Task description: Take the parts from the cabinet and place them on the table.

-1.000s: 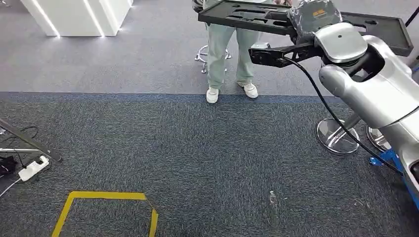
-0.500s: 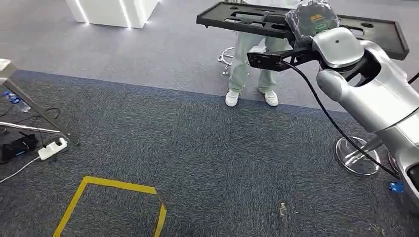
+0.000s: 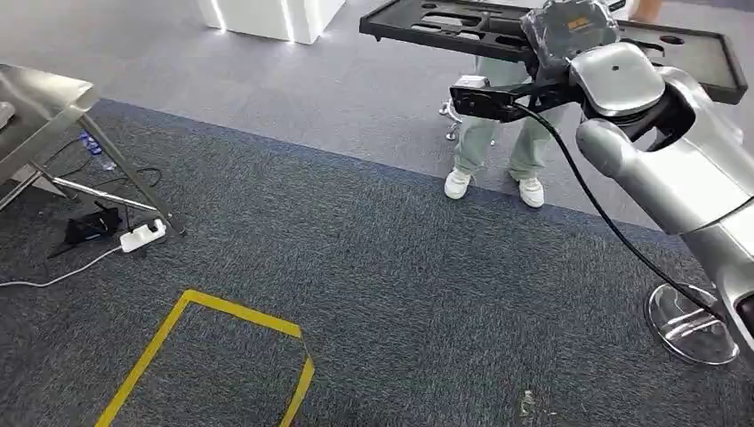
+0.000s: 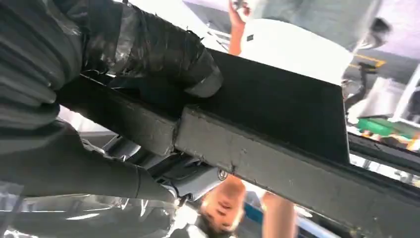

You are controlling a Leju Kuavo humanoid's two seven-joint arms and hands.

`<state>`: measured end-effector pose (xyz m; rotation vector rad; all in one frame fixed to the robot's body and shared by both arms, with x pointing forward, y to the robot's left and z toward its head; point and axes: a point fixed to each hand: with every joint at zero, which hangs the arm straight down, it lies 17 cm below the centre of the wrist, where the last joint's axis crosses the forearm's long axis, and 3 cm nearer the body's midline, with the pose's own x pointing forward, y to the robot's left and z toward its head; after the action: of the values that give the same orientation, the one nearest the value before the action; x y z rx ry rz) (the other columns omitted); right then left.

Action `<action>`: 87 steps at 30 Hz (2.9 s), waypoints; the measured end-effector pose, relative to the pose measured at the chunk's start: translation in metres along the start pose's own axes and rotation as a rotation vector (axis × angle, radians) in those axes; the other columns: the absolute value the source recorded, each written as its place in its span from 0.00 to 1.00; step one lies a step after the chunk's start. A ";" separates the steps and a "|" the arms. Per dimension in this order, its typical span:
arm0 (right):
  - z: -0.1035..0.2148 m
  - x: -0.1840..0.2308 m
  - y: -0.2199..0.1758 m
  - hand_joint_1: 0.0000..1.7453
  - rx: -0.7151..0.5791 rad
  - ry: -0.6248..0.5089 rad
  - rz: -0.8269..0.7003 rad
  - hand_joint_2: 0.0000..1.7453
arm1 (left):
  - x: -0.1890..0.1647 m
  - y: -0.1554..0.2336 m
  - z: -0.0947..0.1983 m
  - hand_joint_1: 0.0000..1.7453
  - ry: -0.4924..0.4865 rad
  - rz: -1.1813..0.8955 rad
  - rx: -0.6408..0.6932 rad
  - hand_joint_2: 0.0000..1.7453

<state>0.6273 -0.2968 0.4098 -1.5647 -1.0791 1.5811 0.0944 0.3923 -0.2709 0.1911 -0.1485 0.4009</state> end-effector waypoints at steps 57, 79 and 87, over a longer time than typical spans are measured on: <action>-0.001 0.007 -0.003 1.00 -0.006 -0.010 -0.012 1.00 | 0.002 0.001 0.000 0.00 -0.005 0.003 0.007 1.00; -0.002 0.010 0.005 1.00 0.006 -0.017 -0.031 1.00 | 0.008 -0.001 0.000 0.00 -0.027 -0.007 0.004 1.00; -0.003 0.013 0.002 1.00 0.001 -0.021 -0.036 1.00 | 0.003 -0.002 0.000 0.00 -0.021 -0.013 -0.008 1.00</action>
<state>0.6295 -0.2854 0.4024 -1.5232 -1.1113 1.5774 0.0982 0.3919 -0.2703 0.1882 -0.1691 0.3853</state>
